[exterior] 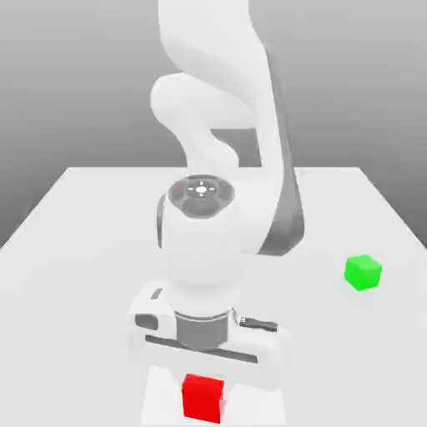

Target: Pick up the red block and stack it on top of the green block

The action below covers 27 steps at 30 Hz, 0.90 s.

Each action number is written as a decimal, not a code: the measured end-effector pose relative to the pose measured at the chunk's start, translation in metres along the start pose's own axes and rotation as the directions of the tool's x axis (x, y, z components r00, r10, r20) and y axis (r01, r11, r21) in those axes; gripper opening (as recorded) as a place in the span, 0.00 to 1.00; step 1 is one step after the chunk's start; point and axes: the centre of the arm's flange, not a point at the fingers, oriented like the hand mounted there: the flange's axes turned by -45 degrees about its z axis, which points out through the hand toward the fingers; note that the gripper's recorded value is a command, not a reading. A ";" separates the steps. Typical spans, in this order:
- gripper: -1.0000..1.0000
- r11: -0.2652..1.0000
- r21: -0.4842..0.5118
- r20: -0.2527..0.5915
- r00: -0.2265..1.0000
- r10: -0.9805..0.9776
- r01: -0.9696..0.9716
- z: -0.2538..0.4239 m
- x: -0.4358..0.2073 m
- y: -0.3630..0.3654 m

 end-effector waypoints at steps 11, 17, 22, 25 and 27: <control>0.00 0.991 0.089 0.033 0.994 -0.099 0.096 -0.052 -0.178 -0.198; 0.00 0.995 0.066 0.041 0.996 -0.084 0.081 -0.056 -0.280 -0.227; 0.00 0.996 0.018 0.018 0.996 -0.089 0.088 -0.047 -0.366 -0.227; 0.00 0.996 0.000 -0.002 0.996 -0.088 0.088 -0.039 -0.390 -0.222; 0.00 0.996 -0.003 -0.009 0.996 -0.088 0.088 -0.034 -0.392 -0.222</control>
